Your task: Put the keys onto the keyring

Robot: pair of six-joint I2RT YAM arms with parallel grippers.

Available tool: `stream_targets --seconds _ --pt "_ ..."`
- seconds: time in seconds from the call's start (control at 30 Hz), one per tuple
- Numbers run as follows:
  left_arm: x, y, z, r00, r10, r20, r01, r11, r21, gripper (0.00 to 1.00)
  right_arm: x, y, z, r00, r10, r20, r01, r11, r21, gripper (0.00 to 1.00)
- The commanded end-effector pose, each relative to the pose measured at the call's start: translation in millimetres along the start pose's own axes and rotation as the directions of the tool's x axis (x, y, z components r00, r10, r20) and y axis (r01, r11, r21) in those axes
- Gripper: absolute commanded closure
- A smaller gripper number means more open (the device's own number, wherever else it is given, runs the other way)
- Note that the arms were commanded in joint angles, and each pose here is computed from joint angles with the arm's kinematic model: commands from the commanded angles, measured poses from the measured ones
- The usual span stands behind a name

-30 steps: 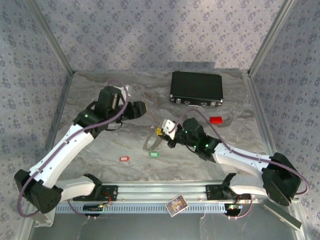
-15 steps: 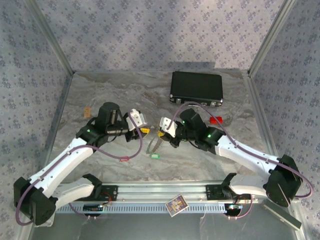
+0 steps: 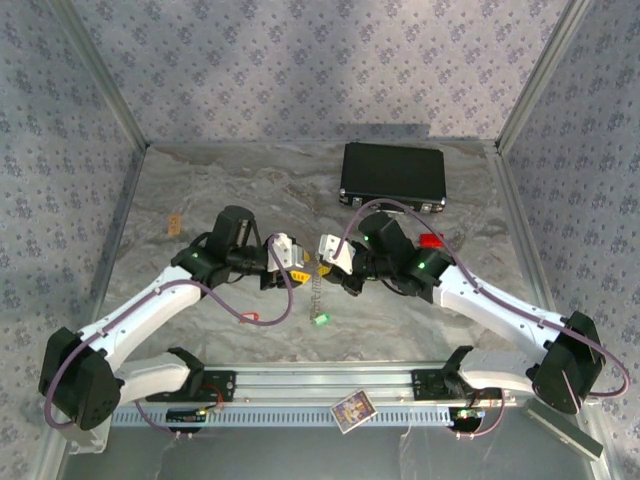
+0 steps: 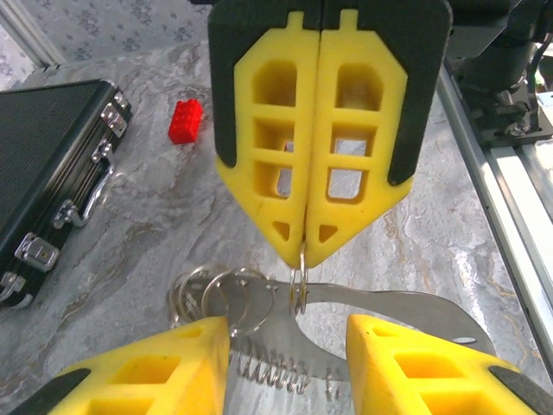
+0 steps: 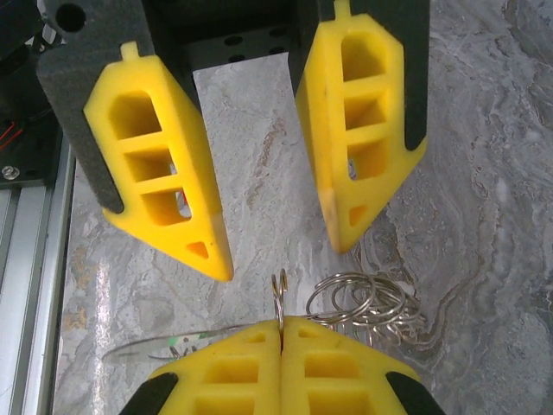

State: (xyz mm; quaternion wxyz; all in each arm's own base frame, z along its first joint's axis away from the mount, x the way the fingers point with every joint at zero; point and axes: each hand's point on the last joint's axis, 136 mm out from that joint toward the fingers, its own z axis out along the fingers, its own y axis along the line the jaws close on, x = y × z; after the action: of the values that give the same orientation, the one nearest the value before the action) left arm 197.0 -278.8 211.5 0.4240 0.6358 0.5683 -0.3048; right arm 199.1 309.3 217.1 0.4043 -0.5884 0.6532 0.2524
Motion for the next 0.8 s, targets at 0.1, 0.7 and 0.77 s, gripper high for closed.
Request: stream_targets --seconds 0.1,0.7,0.77 --pt "-11 -7 6 0.998 0.024 0.06 -0.027 0.999 0.044 0.67 -22 2 -6 0.998 -0.038 0.049 0.038 0.999 -0.007 1.0" --pt "-18 -9 7 0.987 -0.047 0.156 0.046 0.999 0.012 1.0 -2 7 -22 0.964 0.076 0.256 -0.051 0.993 -0.102 0.64" --pt "-19 -9 7 0.982 -0.056 0.178 0.055 0.998 0.011 1.0 5 9 -17 0.963 0.071 0.262 -0.045 0.993 -0.106 0.65"
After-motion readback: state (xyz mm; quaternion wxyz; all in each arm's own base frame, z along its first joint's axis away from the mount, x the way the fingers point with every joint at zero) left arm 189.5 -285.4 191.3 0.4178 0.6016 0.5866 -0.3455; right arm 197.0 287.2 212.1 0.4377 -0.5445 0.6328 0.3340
